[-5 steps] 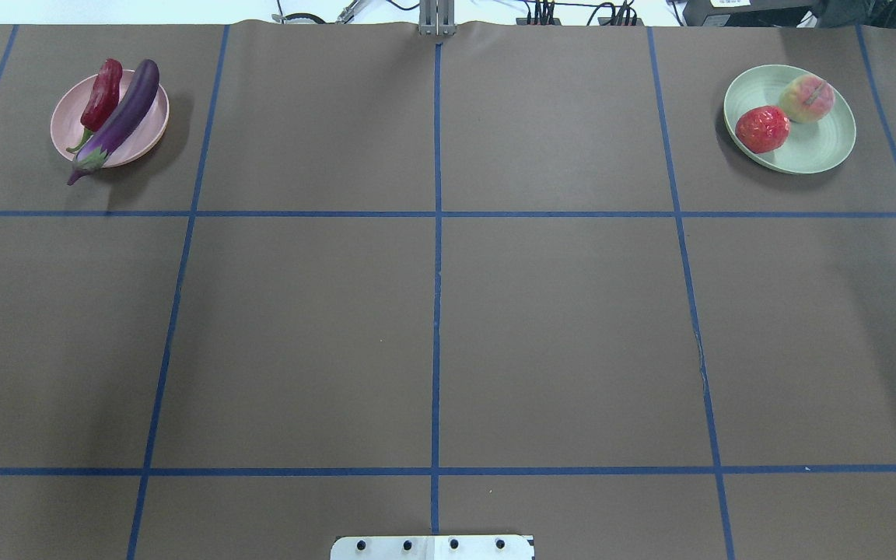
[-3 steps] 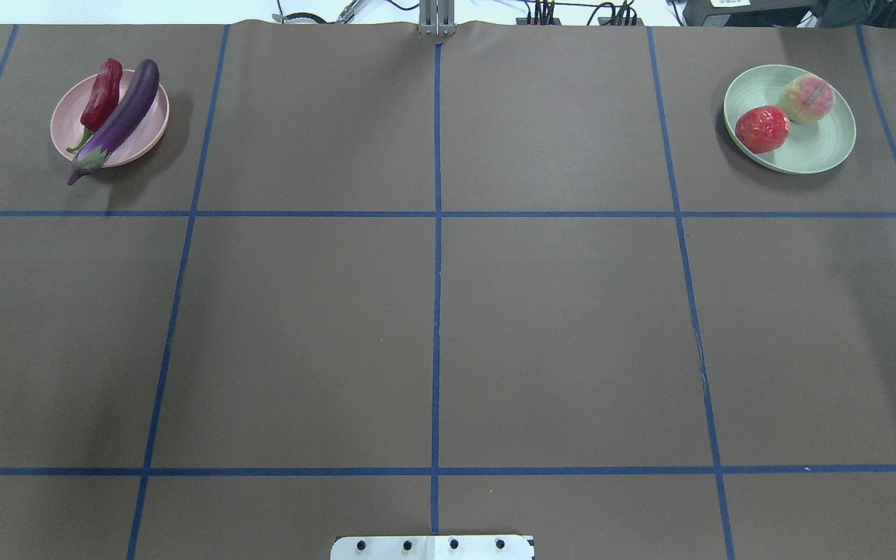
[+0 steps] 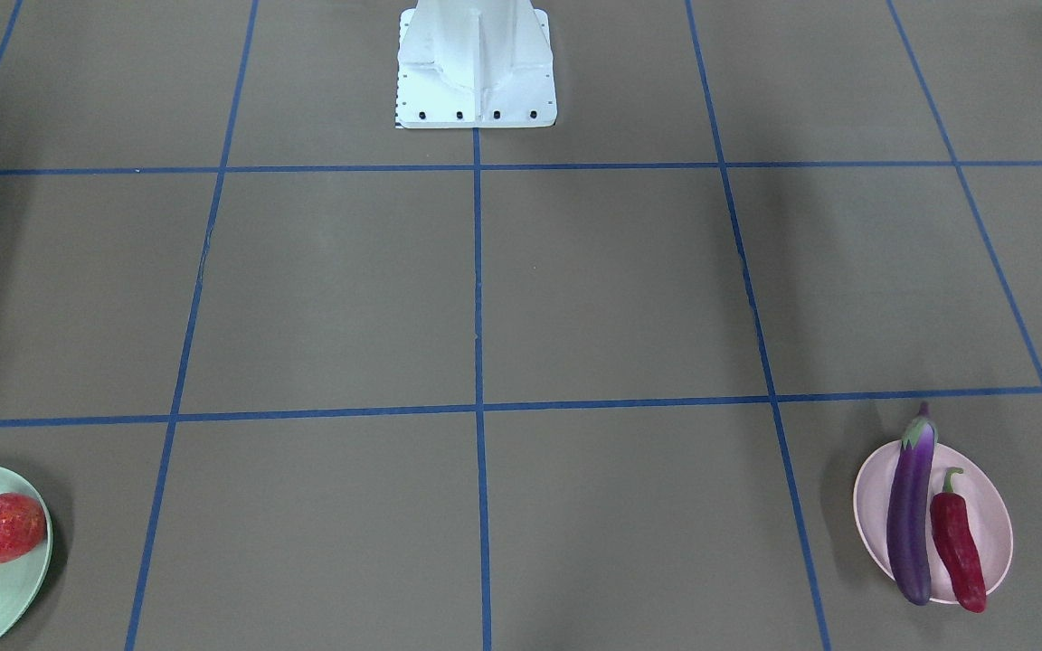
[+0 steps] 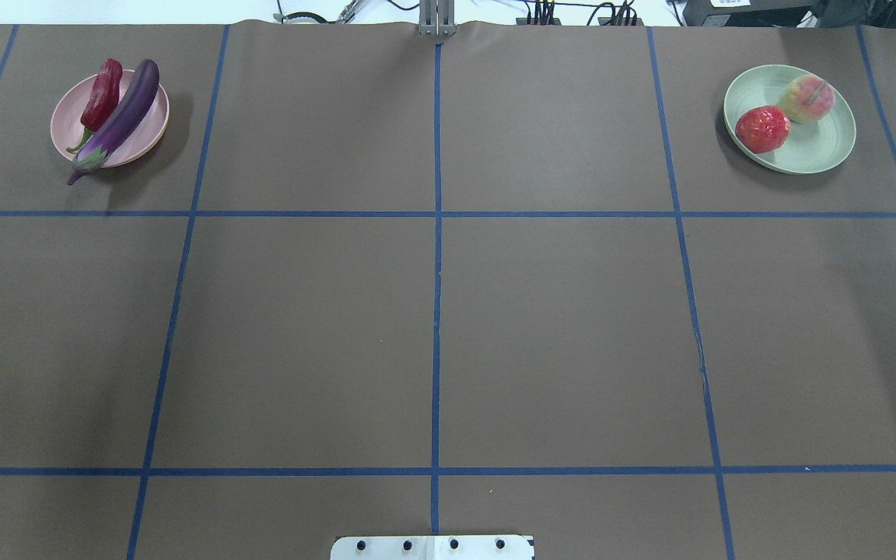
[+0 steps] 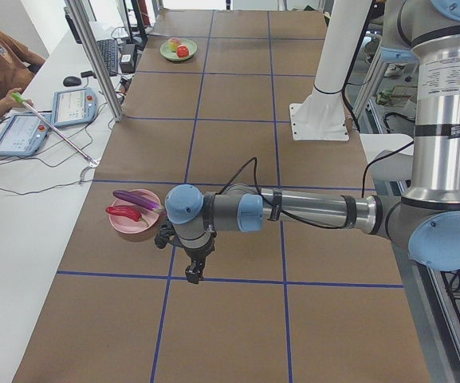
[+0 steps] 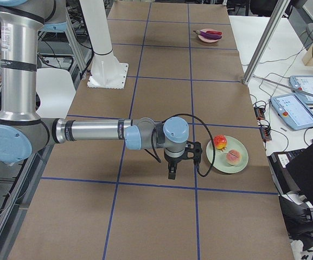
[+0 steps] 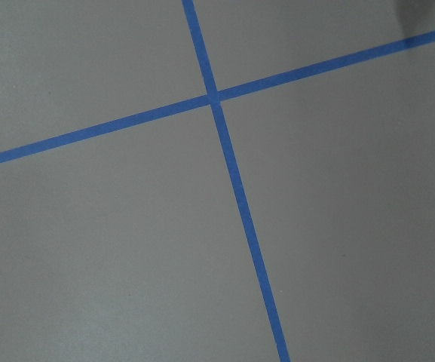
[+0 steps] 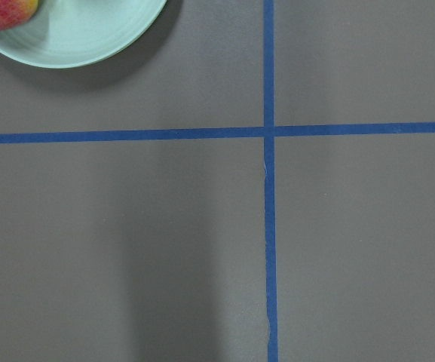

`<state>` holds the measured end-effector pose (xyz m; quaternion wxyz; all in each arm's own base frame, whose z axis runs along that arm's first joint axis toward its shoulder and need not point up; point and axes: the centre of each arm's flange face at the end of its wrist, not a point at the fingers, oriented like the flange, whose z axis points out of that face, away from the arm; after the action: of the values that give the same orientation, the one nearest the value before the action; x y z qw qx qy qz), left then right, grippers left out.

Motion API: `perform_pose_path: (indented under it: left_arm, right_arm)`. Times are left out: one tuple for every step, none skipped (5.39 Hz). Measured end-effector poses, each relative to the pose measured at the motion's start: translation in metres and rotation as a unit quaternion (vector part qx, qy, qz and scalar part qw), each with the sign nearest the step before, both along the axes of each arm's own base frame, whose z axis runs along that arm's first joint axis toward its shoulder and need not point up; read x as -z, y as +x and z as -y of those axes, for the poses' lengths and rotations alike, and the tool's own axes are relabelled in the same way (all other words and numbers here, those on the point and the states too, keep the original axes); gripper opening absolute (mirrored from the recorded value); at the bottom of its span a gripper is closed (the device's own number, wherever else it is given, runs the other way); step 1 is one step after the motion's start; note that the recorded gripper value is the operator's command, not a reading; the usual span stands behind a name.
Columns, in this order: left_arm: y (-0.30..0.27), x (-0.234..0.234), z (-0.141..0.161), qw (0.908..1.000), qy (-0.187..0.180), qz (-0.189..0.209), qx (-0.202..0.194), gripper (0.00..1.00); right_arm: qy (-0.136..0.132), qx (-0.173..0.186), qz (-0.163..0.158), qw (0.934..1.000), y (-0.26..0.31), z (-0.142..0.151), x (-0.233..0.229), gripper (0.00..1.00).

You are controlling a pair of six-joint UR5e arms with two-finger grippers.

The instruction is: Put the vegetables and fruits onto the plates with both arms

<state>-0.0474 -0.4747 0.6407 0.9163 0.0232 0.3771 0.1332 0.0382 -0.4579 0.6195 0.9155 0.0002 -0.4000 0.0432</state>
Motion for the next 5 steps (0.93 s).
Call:
perform_pose_path:
  left_arm:
    - [0.0, -0.0021, 0.0, 1.0, -0.001, 0.0, 0.0, 1.0]
    - [0.0, -0.0028, 0.0001, 1.0, -0.001, 0.0, -0.001, 1.0]
    - [0.0, -0.0022, 0.0008, 1.0, 0.002, 0.001, -0.003, 1.0]
    - [-0.0001, -0.0013, 0.0016, 1.0, 0.004, 0.001, -0.004, 1.0]
    - [-0.0001, 0.0001, 0.0029, 1.0, 0.005, 0.002, -0.003, 1.0]
  right_arm:
    - [-0.005, -0.002, -0.001, 1.0, -0.0015, -0.0002, -0.0007, 1.0]
    - [-0.005, 0.0, -0.001, 1.0, -0.0038, 0.0001, -0.0008, 1.0]
    - [-0.002, 0.004, -0.005, 1.0, -0.0066, 0.001, -0.0008, 1.0]
    - [0.007, 0.013, -0.011, 0.9998, -0.0078, 0.0017, -0.0014, 1.0]
    - [0.018, 0.024, -0.013, 0.9995, -0.0085, 0.0018, -0.0021, 1.0]
